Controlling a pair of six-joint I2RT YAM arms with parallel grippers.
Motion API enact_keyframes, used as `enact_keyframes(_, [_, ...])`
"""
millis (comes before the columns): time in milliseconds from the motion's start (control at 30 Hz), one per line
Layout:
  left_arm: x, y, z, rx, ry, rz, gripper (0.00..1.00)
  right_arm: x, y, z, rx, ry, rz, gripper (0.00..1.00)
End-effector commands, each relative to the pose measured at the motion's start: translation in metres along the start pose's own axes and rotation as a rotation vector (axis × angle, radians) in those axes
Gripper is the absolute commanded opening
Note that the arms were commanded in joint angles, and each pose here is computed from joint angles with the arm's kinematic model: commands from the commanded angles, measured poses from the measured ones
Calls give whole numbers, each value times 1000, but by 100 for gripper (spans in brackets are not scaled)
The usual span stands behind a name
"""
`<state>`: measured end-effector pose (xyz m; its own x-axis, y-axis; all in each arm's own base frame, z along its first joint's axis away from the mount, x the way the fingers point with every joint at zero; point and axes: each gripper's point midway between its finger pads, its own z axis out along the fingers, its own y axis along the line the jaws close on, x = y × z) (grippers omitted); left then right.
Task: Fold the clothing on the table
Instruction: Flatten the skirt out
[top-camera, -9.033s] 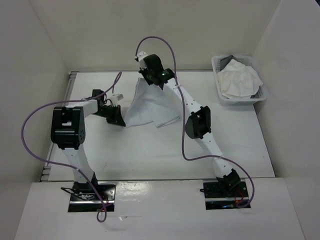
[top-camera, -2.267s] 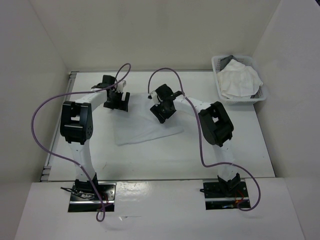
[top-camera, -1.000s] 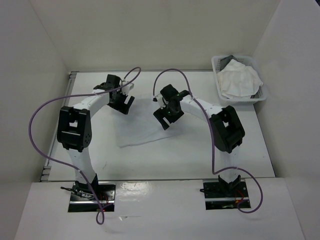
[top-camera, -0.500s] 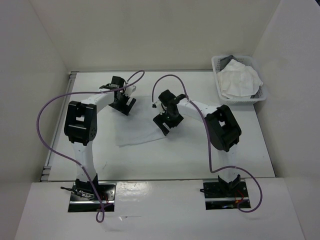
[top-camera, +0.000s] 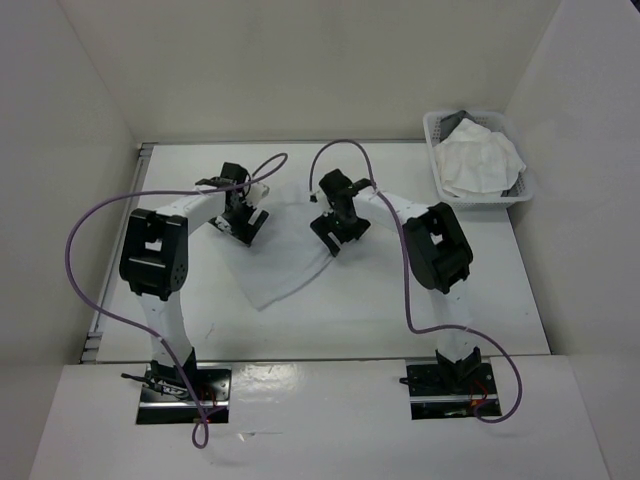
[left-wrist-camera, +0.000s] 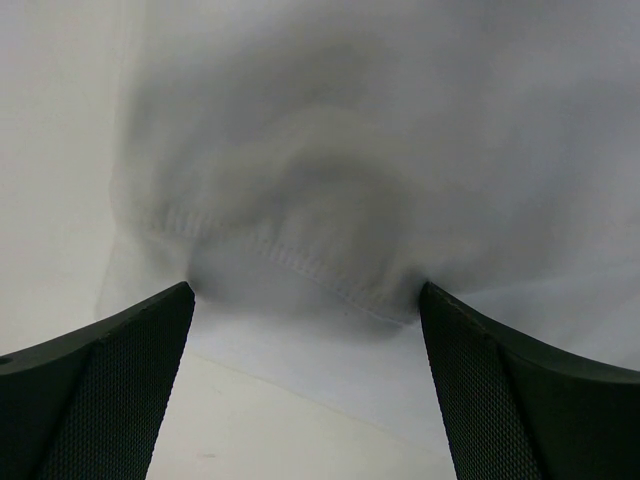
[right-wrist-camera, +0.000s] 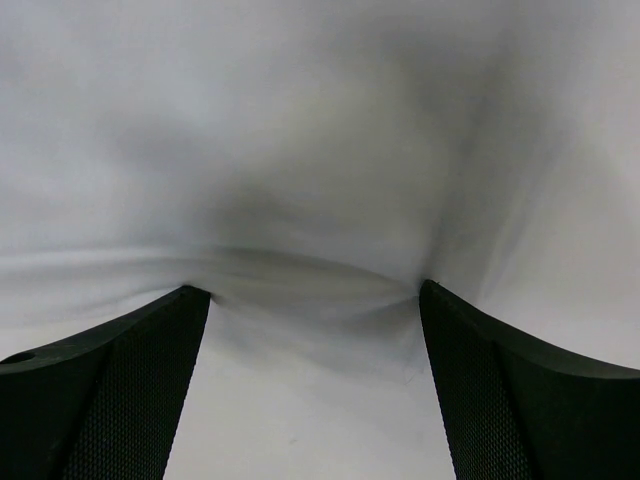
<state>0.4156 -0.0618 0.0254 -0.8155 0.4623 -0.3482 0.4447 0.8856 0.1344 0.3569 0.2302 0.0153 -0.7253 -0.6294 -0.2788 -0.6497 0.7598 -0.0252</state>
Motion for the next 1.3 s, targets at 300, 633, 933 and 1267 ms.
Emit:
enact_keyframes(300, [67,-48,-39,209,177,97,100,-111,-122,8,347,-184,65,91])
enact_keyframes(633, [46,-96,-65,417,105,133,100,-164,-123,-3,305,-266,126,91])
enact_keyframes(933, [-31,-17,-173,264,-299,-25,100,-192,-89,-154,204,-518,104,91])
enact_keyframes(1267, [55,89,-167,189,-322,-540,100,-160,88,-75,-146,-350,-162,92])
